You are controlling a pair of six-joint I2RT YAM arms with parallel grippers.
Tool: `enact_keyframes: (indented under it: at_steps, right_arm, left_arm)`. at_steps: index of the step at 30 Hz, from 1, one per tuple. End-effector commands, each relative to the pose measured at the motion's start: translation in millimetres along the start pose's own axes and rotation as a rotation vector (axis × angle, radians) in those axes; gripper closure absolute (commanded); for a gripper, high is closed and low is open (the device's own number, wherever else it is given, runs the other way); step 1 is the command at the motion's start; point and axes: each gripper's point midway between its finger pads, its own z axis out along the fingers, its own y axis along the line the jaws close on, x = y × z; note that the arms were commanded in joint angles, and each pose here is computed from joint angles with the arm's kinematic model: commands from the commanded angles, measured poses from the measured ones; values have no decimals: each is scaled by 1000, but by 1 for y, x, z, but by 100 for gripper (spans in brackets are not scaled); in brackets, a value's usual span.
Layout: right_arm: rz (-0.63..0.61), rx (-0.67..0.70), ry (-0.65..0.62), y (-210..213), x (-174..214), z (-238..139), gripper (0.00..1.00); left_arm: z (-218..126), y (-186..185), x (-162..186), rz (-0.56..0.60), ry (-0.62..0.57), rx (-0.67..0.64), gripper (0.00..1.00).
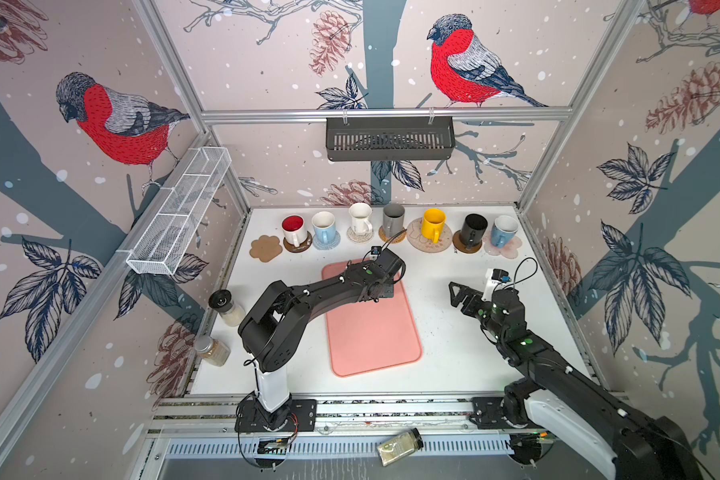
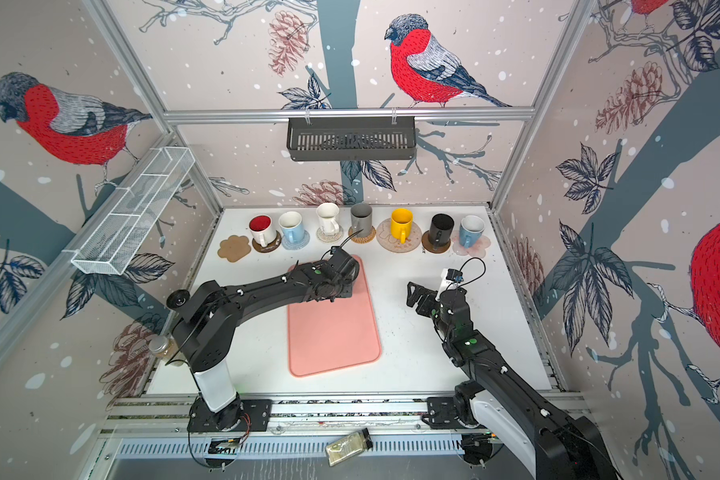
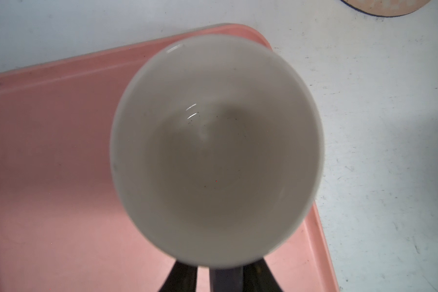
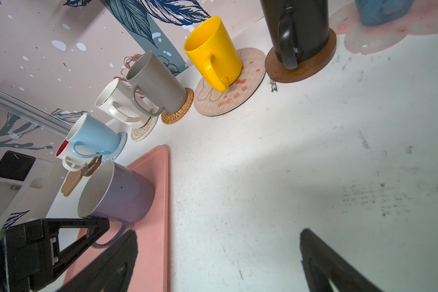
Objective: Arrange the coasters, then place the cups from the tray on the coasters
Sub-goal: 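Lift the lavender mug with the left gripper toward the coasters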
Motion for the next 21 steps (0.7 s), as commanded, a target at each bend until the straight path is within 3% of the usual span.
enact_keyframes:
  at_steps: [1,3,7,14,21]
  right_arm:
    - [-9,-32,-16,7,-5,1,1]
    - [-9,-31,-12,7,-5,1,1]
    - [-11,-33,-13,8,-5,1,0]
    - [-15,-38,-9,8,-4,1,0]
    - [-22,-72,7,13,1,2,0]
  left_arm:
    - [-1,7,-1,18,-5,-41,81]
    - [-1,8,-1,22,-3,-42,90]
    - [-5,8,-4,21,-8,-38,100]
    - [-26,22,-18,-4,-41,-38,100]
    - [-72,75,-42,-84,-130,-76,100]
